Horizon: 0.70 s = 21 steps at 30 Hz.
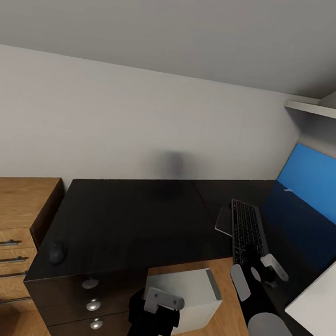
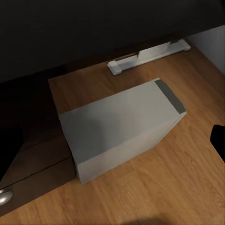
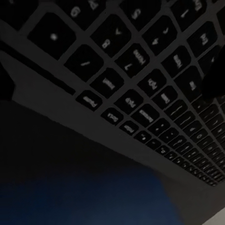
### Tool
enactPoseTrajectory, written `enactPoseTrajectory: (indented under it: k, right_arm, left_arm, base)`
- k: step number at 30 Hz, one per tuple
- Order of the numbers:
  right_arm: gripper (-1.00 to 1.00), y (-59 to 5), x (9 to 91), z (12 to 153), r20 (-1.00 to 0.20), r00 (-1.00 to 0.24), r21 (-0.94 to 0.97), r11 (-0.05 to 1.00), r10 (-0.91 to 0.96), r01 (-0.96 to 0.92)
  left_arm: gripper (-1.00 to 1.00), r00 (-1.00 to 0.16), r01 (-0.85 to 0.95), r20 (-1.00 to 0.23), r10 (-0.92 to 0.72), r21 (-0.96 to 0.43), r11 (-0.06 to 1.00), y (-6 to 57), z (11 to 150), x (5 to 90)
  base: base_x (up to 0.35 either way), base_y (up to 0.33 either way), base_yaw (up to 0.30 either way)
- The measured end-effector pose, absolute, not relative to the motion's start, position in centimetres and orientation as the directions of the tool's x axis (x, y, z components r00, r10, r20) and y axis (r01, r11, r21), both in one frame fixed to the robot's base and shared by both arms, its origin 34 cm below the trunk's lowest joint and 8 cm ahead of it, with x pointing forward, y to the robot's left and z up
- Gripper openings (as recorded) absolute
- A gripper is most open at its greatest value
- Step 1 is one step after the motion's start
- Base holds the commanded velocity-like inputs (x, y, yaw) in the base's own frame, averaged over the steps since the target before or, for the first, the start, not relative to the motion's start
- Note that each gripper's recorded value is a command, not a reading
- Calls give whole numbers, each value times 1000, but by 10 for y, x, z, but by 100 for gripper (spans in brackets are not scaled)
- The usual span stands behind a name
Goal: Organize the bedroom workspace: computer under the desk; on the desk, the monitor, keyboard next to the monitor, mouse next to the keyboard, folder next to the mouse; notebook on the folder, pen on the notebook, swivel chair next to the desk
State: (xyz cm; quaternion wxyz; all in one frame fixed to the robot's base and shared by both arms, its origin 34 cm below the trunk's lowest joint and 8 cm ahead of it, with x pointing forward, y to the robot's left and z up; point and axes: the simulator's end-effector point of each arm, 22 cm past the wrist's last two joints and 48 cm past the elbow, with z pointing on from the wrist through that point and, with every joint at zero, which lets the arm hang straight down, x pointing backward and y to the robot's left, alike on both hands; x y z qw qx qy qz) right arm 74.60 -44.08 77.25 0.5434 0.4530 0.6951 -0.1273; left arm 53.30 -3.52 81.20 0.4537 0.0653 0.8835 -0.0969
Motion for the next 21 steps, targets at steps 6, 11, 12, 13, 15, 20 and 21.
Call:
enactPoseTrajectory:
  k: [6,11,12,13,15,20,21]
  right_arm:
    - [100,-439,751,779,-867,-10,318,568,498,759]
    - [100,-438,753,781,-866,-7,323,569,501,756]
    - [100,-438,752,781,-865,-8,323,569,501,756]
    - [100,-438,752,781,-865,-8,323,569,501,756]
    - [100,-438,752,780,-865,-10,321,568,502,758]
    - [100,-437,752,779,-865,-17,315,569,501,760]
    - [100,-437,752,779,-865,-18,314,569,501,760]
  left_arm:
    - [100,-579,203,-815,26,-114,972,-36,813,533]
    - [100,-579,203,-815,25,-114,972,-36,813,533]
    - [100,-579,203,-815,25,-114,972,-36,813,533]
    - [100,-579,203,-815,25,-114,972,-36,813,533]
    - [100,-579,203,-815,25,-114,972,-36,813,533]
    - [100,-580,203,-815,26,-114,973,-36,813,533]
    - [100,-580,203,-814,26,-113,973,-36,813,533]
  base:
    - [0,0,0]
    - [0,0,0]
    - [0,0,0]
    - [0,0,0]
    - [0,0,0]
    - [0,0,0]
    - [0,0,0]
